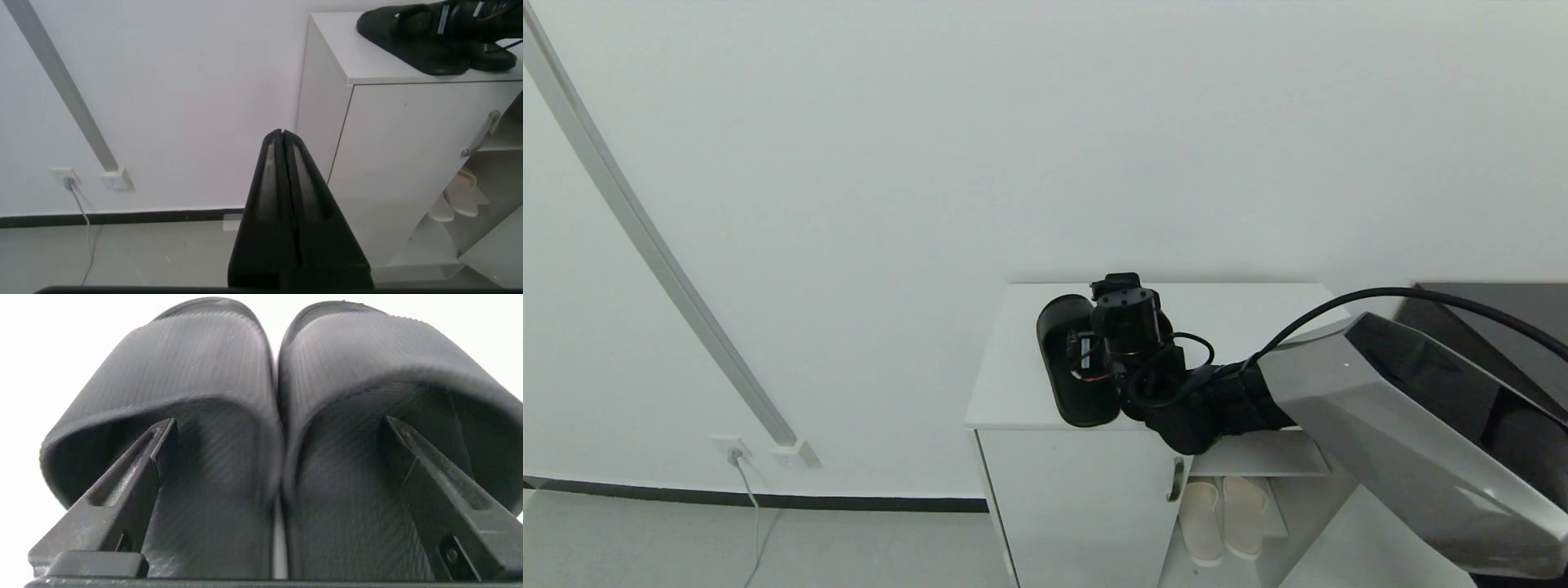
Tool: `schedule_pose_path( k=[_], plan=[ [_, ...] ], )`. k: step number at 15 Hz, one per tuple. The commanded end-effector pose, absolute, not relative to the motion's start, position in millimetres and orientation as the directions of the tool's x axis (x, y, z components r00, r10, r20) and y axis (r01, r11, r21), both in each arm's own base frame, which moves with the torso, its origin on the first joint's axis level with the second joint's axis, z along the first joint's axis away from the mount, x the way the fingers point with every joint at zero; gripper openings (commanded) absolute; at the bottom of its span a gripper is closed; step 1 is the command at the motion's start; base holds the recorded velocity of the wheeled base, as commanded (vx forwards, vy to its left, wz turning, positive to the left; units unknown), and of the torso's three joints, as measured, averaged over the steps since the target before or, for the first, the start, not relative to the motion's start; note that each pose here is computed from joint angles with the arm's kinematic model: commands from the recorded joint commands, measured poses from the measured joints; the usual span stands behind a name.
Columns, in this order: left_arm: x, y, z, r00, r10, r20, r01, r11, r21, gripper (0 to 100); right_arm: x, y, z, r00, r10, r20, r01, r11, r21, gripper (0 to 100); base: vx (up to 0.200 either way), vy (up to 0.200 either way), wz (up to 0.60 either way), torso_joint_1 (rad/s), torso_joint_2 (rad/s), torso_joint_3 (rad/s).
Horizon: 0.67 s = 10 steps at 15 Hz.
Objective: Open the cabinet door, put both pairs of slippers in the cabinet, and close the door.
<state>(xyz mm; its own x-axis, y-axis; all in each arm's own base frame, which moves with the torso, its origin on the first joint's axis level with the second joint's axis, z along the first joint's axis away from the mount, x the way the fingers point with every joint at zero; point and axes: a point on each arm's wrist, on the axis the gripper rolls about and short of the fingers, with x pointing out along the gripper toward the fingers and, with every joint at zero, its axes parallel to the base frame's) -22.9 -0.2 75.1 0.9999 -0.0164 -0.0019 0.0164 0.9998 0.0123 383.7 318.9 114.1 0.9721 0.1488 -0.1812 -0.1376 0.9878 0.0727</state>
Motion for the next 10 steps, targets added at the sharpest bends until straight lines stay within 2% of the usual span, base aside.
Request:
schedule_pose_path(
  k=[1,2,3,10],
  plan=[
    [-22.8,-0.2,75.2,1.0,-0.017,-0.003,0.017,1.0,0.012,0,386.4,320.7,109.7,0.972,0.149,-0.184,-0.138,0.988,0.071,100,0.0,0.0,0.0,0.0,0.0,0.0],
    [-22.8,-0.2,75.2,1.0,-0.017,-0.003,0.017,1.0,0.012,0,387.8,321.9,111.6,0.973,0.148,-0.175,-0.138,0.988,0.071,100,0.0,0.0,0.0,0.0,0.0,0.0],
    [-22.8,-0.2,75.2,1.0,-0.017,-0.003,0.017,1.0,0.012,0,388.6,322.6,109.8,0.973,0.148,-0.176,-0.139,0.988,0.064,0,0.0,0.0,0.0,0.0,0.0,0.0],
    [-22.8,-0.2,75.2,1.0,-0.015,-0.003,0.015,1.0,0.011,0,391.8,326.4,108.7,0.975,0.151,-0.164,-0.144,0.988,0.058,0,0.0,0.0,0.0,0.0,0.0,0.0]
  ],
)
